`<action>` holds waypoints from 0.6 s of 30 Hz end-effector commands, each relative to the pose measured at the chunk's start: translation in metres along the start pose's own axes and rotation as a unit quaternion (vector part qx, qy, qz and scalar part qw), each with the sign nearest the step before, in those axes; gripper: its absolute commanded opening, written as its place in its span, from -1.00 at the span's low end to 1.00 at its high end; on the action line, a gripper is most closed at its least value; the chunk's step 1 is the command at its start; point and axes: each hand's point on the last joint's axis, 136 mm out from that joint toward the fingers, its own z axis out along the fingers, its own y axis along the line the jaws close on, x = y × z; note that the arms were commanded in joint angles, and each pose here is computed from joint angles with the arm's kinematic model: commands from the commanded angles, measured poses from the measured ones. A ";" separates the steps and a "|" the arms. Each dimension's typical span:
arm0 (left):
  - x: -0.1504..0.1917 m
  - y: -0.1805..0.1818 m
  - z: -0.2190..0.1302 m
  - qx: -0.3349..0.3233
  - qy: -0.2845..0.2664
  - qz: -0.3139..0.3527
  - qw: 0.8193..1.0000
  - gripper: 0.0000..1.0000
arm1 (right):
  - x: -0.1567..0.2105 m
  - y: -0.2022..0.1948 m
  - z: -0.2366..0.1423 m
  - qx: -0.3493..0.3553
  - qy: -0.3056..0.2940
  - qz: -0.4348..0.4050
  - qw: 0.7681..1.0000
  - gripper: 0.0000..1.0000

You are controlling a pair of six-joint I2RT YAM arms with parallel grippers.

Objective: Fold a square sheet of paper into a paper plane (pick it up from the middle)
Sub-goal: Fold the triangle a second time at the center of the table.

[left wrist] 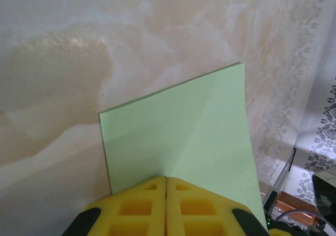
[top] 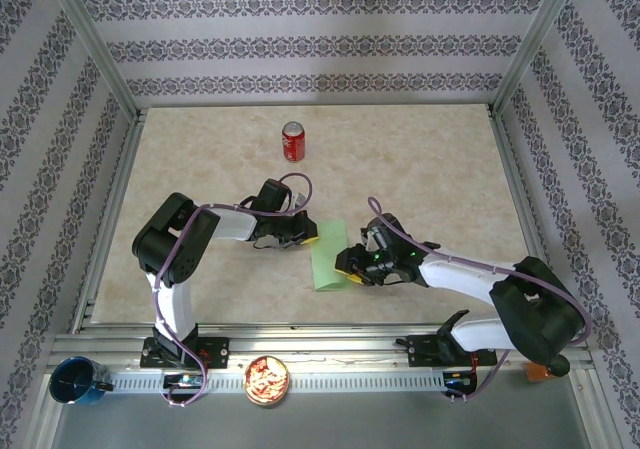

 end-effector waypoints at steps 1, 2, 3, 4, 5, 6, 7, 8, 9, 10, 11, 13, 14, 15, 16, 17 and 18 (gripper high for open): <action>0.007 0.025 0.006 -0.034 0.017 -0.013 0.999 -0.85 | -0.012 0.012 -0.003 -0.015 -0.003 -0.022 1.000 -0.08; 0.005 0.024 0.006 -0.033 0.017 -0.007 0.999 -0.85 | -0.016 0.013 -0.004 -0.018 -0.010 -0.024 0.999 -0.07; 0.005 0.023 0.007 -0.031 0.019 0.002 0.999 -0.84 | -0.020 0.015 -0.005 -0.027 -0.017 -0.028 0.999 0.00; 0.004 0.022 0.009 -0.030 0.020 0.010 0.999 -0.84 | -0.023 0.021 -0.004 -0.038 -0.016 -0.035 0.999 0.01; 0.002 0.022 0.010 -0.029 0.019 0.014 0.999 -0.84 | -0.024 0.025 -0.004 -0.044 -0.006 -0.041 0.998 0.01; 0.001 0.021 0.011 -0.028 0.021 0.017 0.999 -0.84 | -0.025 0.026 -0.004 -0.045 0.007 -0.045 0.998 0.01; -0.001 0.019 0.013 -0.024 0.021 0.022 0.999 -0.84 | -0.026 0.025 -0.003 -0.044 0.012 -0.046 0.998 0.02; -0.003 0.017 0.014 -0.020 0.020 0.026 0.999 -0.84 | -0.029 0.026 -0.002 -0.048 0.015 -0.047 0.998 0.02; -0.005 0.016 0.014 -0.018 0.019 0.028 0.999 -0.84 | -0.030 0.028 0.000 -0.058 0.019 -0.049 0.997 0.02; -0.006 0.014 0.015 -0.015 0.019 0.031 0.999 -0.84 | -0.033 0.029 0.001 -0.064 0.021 -0.047 0.997 0.02; -0.008 0.012 0.016 -0.012 0.019 0.034 0.999 -0.84 | -0.035 0.029 0.002 -0.066 0.024 -0.045 0.996 0.02; -0.010 0.008 0.017 -0.009 0.020 0.041 0.999 -0.84 | -0.040 0.027 0.004 -0.063 0.024 -0.041 0.997 0.00; -0.011 0.008 0.016 -0.010 0.019 0.044 0.999 -0.83 | -0.043 0.025 0.004 -0.062 0.021 -0.037 0.997 0.00; -0.013 0.004 0.015 -0.008 0.018 0.050 0.999 -0.81 | -0.046 0.023 0.004 -0.061 0.017 -0.032 0.997 -0.02; -0.015 0.001 0.014 -0.006 0.016 0.057 0.998 -0.79 | -0.049 0.020 0.004 -0.061 0.014 -0.025 0.998 -0.03; -0.017 -0.003 0.013 -0.004 0.014 0.064 0.998 -0.76 | -0.052 0.019 0.004 -0.062 0.012 -0.021 0.998 -0.04; -0.019 -0.007 0.012 -0.001 0.011 0.074 0.997 -0.71 | -0.053 0.017 0.005 -0.063 0.010 -0.017 0.998 -0.07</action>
